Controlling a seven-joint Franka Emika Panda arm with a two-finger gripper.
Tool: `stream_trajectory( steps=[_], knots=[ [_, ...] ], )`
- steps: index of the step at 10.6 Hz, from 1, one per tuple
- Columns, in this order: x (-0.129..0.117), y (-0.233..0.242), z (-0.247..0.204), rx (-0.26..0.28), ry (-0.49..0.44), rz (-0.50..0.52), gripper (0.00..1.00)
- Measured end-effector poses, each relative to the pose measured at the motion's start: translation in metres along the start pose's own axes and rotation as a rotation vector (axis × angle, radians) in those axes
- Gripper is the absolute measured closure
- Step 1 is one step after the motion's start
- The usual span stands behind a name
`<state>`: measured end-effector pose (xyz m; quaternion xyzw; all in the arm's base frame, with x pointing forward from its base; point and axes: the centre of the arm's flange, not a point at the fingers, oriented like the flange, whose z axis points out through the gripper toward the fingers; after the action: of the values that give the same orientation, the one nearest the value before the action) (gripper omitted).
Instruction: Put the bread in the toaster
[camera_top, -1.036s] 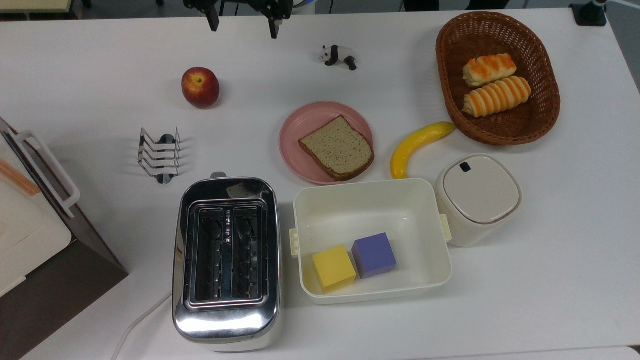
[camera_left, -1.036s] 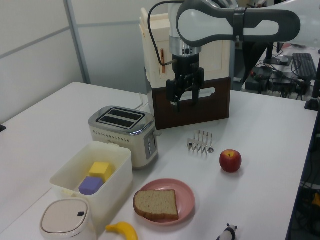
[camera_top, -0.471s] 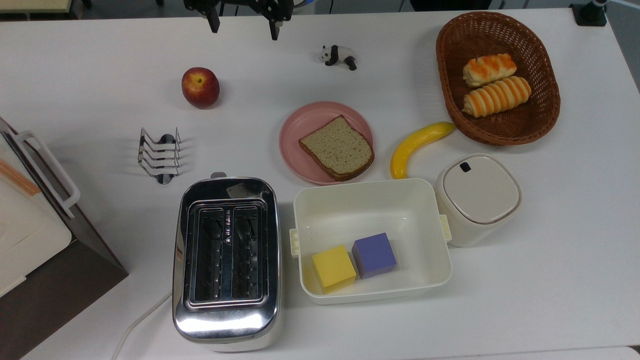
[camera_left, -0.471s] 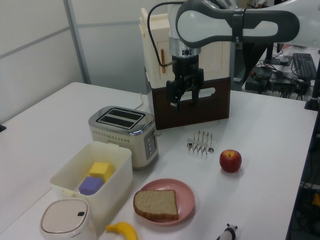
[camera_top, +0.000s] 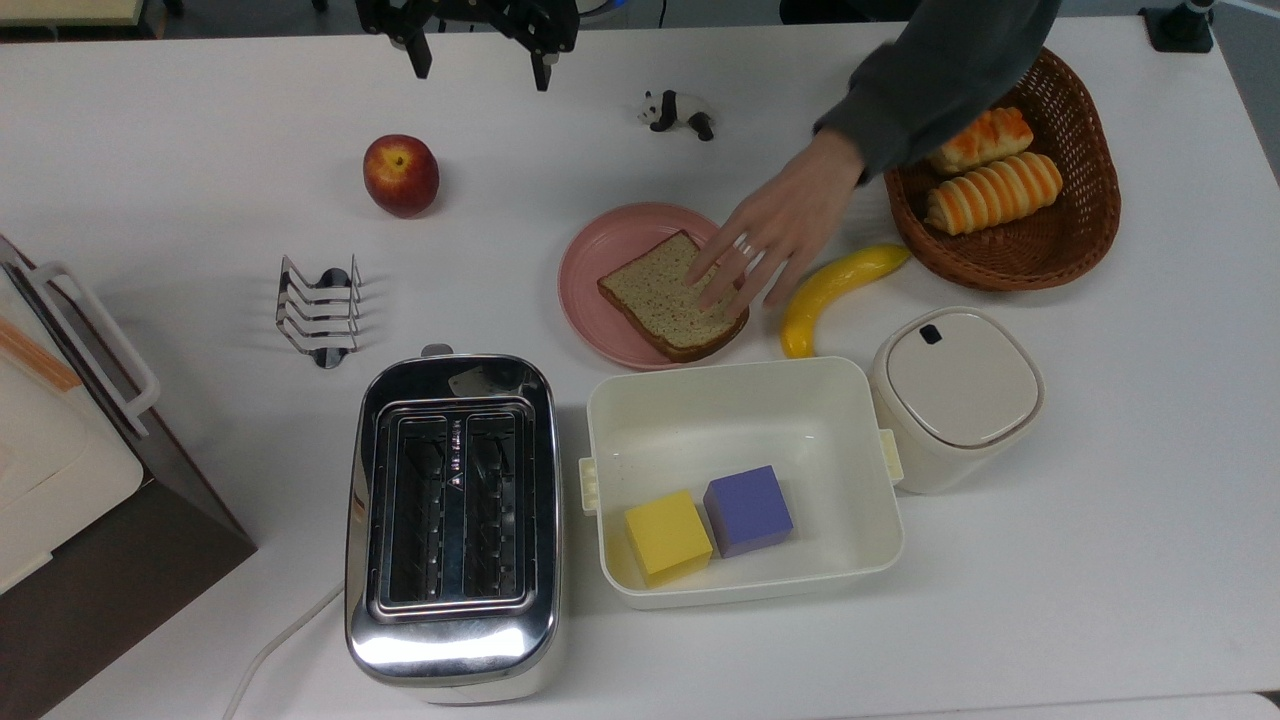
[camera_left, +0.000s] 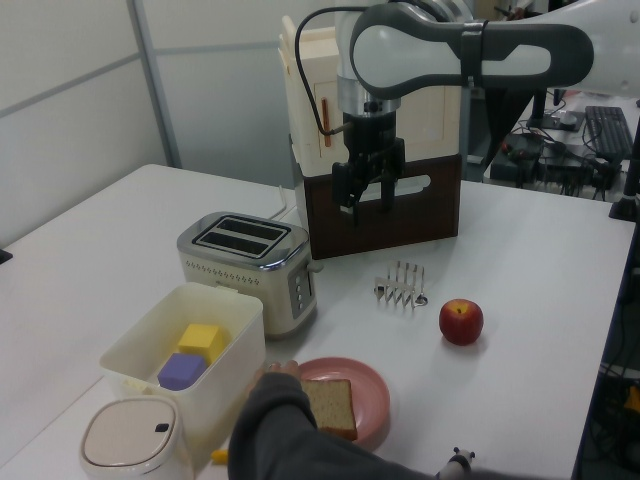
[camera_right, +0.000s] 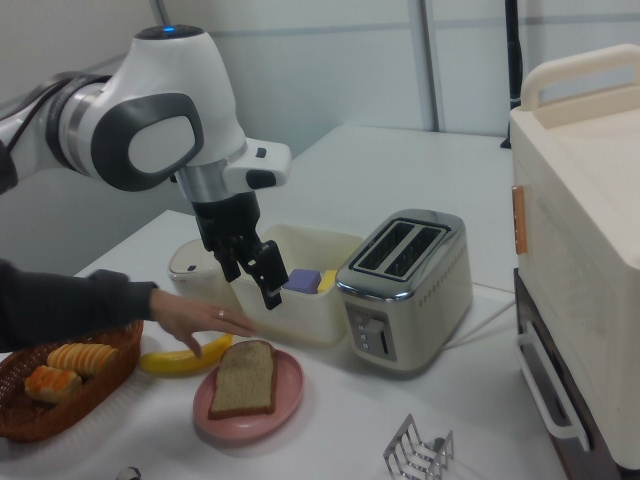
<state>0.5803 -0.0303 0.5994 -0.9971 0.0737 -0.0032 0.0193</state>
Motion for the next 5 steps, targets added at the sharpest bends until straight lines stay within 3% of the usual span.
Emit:
stream_trajectory(
  steps=[5],
  knots=[
    [0.0077, 0.0058, 0.0039, -0.002, 0.024, 0.004, 0.0]
  ],
)
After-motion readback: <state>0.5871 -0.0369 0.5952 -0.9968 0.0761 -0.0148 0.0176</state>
